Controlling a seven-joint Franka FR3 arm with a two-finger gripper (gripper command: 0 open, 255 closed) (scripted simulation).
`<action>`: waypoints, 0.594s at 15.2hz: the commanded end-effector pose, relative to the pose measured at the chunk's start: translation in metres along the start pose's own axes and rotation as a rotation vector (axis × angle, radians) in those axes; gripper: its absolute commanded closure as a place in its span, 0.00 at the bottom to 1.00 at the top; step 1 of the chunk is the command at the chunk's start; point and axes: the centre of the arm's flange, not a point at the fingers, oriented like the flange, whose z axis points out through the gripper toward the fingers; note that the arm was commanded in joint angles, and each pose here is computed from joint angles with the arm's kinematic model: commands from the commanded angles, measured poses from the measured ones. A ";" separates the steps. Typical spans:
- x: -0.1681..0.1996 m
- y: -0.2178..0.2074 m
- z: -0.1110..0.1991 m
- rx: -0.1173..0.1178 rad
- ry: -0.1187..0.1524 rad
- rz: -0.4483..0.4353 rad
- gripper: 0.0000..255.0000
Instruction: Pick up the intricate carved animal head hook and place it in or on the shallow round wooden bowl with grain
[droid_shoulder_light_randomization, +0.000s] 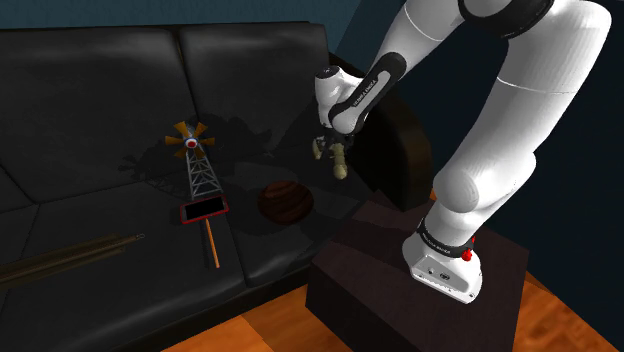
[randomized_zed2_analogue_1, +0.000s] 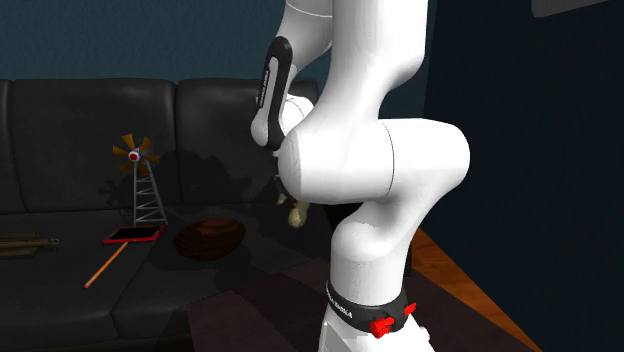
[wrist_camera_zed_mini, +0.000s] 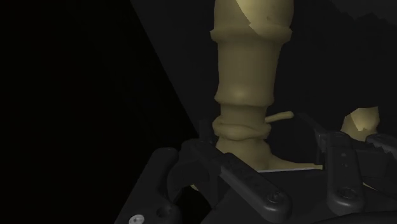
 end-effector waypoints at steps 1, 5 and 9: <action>0.002 0.003 -0.010 0.000 0.000 0.000 1.00; 0.005 0.008 -0.030 0.000 0.000 0.000 1.00; 0.008 0.013 -0.050 0.000 0.000 0.000 1.00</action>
